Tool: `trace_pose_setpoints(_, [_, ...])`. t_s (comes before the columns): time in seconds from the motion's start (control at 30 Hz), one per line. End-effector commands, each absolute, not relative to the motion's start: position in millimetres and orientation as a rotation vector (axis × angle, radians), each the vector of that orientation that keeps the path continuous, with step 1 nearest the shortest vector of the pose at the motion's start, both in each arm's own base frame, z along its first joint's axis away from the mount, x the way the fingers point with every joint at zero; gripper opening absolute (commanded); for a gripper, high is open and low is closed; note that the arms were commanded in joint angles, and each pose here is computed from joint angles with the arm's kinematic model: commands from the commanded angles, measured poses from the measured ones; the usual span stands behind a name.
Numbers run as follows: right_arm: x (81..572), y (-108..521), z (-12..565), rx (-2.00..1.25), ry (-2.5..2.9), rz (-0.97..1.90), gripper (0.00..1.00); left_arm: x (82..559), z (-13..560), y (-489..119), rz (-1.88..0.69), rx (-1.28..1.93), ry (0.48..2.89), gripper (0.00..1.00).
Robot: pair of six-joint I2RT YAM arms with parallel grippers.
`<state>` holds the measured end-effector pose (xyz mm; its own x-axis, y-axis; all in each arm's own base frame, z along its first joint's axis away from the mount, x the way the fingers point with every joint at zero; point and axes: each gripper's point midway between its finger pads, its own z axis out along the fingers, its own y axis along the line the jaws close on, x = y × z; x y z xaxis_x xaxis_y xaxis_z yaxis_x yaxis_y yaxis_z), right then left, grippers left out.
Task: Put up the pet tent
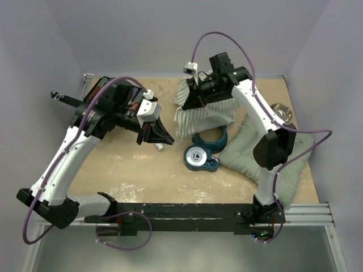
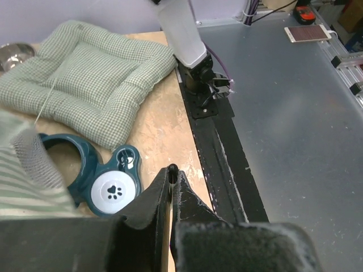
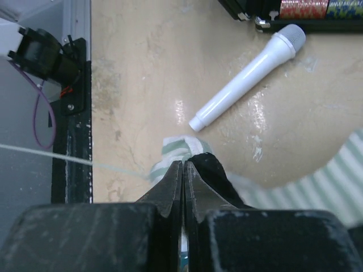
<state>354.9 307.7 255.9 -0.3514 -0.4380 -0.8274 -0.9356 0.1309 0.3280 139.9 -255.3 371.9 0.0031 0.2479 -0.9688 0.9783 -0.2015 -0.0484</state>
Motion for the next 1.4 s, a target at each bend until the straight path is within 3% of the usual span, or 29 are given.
trace_pose_setpoints(0.0, [318.8,306.1,326.1,-1.317,1.700,1.247,0.00,157.2,339.0,-262.2,-1.377,1.395,1.647,0.00])
trace_pose_setpoints(0.2, [306.1,301.7,352.1,-1.243,1.641,1.226,0.00,175.0,312.2,-272.7,-1.603,1.182,1.895,0.00])
trace_pose_setpoints(0.37, [302.4,296.6,364.5,-1.190,1.566,1.155,0.00,183.7,316.3,-274.0,-1.611,1.166,1.900,0.00])
trace_pose_setpoints(0.67, [332.7,261.8,268.4,-1.517,1.667,0.784,0.00,184.0,297.9,-261.6,-1.470,1.296,1.937,0.00])
trace_pose_setpoints(0.8, [342.6,246.1,262.5,-1.538,1.703,0.695,0.00,191.3,281.6,-256.9,-1.359,1.349,1.967,0.00])
trace_pose_setpoints(0.9, [319.9,239.0,269.5,-1.608,1.602,0.662,0.00,198.6,267.8,-253.7,-1.289,1.350,2.004,0.00])
trace_pose_setpoints(1.07, [257.3,232.7,220.0,-1.759,1.626,0.686,0.00,206.2,265.4,-256.7,-1.278,1.338,2.011,0.00])
trace_pose_setpoints(1.1, [253.8,230.2,212.3,-1.770,1.639,0.691,0.06,208.6,265.5,-257.7,-1.273,1.340,2.006,0.00])
trace_pose_setpoints(1.17, [257.2,227.0,206.0,-1.775,1.667,0.669,0.37,211.1,266.0,-258.9,-1.272,1.342,2.003,0.00])
trace_pose_setpoints(1.2, [262.1,226.0,208.0,-1.772,1.672,0.644,0.47,211.5,265.8,-259.0,-1.272,1.348,2.003,0.00])
trace_pose_setpoints(1.37, [294.3,213.9,254.7,-1.709,1.528,0.533,0.70,216.0,263.9,-261.4,-1.263,1.371,1.991,0.00])
